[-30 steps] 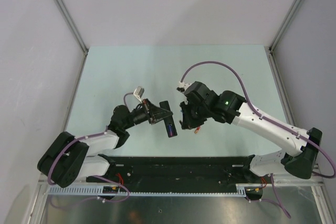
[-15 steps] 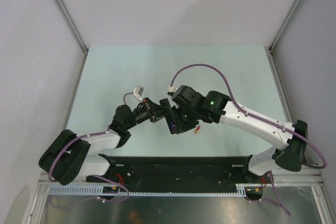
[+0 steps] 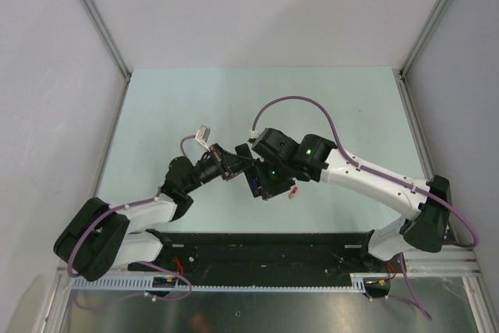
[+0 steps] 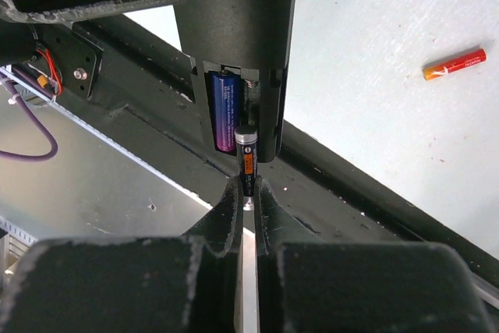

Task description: Load the batteries into the remote control

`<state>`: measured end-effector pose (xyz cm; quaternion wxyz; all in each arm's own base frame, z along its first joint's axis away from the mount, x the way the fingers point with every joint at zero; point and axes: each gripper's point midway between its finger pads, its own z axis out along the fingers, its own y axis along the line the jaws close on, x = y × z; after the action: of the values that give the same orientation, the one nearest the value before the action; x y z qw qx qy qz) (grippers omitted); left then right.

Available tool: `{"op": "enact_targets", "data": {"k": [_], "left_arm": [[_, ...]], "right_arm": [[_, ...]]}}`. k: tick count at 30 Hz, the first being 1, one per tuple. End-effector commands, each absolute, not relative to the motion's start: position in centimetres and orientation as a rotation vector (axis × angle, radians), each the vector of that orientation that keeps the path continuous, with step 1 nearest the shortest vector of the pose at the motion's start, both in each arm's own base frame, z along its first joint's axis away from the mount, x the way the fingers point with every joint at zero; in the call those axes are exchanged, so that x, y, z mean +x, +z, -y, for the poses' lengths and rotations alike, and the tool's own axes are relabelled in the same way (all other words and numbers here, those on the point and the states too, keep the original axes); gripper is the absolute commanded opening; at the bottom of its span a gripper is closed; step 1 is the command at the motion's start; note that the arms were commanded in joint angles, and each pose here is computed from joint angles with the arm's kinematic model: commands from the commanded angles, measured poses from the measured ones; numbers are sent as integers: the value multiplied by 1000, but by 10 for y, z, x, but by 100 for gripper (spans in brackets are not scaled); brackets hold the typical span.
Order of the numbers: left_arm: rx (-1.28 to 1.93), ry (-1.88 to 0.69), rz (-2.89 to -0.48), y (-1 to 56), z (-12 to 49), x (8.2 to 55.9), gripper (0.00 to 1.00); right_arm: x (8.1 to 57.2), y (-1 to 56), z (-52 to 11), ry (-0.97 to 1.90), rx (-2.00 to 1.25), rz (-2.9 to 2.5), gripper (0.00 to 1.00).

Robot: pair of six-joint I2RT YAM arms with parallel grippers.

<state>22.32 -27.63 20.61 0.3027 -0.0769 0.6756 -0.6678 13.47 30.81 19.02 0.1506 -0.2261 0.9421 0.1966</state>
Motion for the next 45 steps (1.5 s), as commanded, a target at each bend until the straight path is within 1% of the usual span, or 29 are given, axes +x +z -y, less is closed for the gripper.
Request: {"op": "enact_targets", "data": {"k": [1,21,31,38,45], "left_arm": [[-144,-1790,-1706,228,277,219,0],[-136,-1829,-1719,231,281,213,0],[-144,-1838,-1710,235,280,213,0],[-148,-1840,-1709,235,280,213,0],[-149,-1837,-1715,233,281,214,0]], "right_arm": [[144,201,-313,565,-615,-2681,0],[162,206,-315,512,-575,-2661,0],[163,205,-313,500,-565,-2665,0],[164,203,-310,474,-561,-2675,11],[165,205,-309,462,-552,-2672,16]]}}
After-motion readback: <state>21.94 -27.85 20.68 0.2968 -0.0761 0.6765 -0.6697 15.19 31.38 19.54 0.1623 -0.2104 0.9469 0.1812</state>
